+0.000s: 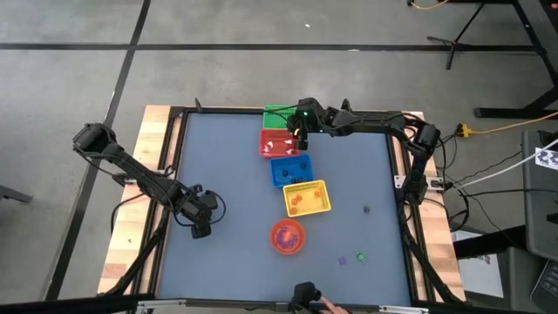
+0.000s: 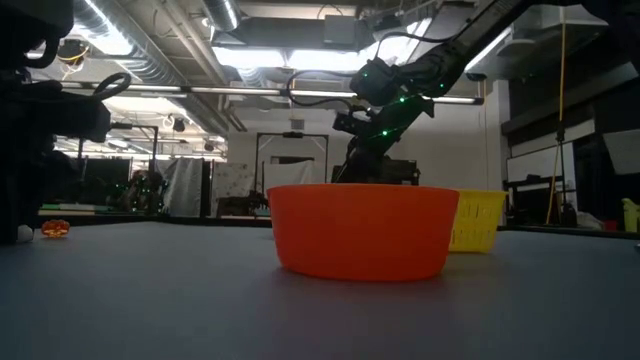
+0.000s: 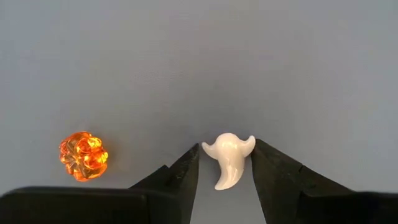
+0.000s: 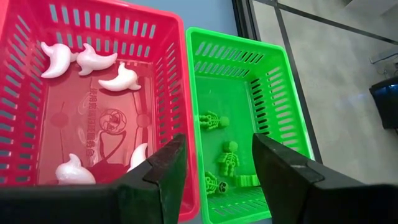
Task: Sort Halloween decoration
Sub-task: Put the white ghost toy into the red bin
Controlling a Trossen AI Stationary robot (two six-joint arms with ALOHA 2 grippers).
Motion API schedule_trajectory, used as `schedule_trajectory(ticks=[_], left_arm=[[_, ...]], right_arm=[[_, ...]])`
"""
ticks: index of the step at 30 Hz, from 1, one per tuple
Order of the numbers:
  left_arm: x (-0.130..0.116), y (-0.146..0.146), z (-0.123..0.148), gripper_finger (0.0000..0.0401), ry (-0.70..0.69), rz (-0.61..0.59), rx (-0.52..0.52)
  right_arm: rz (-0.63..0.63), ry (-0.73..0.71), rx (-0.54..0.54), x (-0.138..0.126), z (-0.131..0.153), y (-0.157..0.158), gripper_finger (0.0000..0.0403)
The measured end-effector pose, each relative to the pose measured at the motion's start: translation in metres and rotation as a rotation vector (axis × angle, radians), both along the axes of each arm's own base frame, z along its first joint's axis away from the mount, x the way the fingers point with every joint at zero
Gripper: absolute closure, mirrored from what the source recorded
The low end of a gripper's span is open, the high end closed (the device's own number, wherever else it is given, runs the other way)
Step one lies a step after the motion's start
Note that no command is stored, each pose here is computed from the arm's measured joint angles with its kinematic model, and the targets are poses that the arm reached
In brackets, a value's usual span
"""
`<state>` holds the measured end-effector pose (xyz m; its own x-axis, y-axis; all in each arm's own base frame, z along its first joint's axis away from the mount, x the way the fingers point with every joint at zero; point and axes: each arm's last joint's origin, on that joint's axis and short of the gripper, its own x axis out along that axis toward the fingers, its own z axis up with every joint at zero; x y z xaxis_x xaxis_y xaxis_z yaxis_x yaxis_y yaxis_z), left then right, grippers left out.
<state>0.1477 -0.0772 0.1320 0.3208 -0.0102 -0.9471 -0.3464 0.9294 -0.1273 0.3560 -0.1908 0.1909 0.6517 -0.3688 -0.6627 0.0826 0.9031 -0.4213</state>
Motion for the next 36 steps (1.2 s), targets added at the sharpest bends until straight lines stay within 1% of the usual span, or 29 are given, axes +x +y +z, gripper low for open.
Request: schedule_trajectory(ticks=[11,24,27,32,36], left_arm=[[0.0,0.0,0.0,0.0314,0.002,0.0,0.0],[0.001,0.0,0.0,0.0321,-0.008,0.0,-0.005],[0.004,-0.002,0.0,0.0322,-0.044,0.001,-0.024],[0.012,-0.006,0.004,0.0322,-0.147,0.011,-0.052],[0.017,-0.007,0.006,0.0322,-0.206,0.023,-0.055]], right_arm=[[0.0,0.0,0.0,0.0,0.0,0.0,0.0221],[0.0,0.0,0.0,0.0,0.0,0.0,0.0221],[0.0,0.0,0.0,0.0,0.0,0.0,0.0221],[0.0,0.0,0.0,0.0,0.0,0.0,0.0221],[0.0,0.0,0.0,0.0,0.0,0.0,0.0221]])
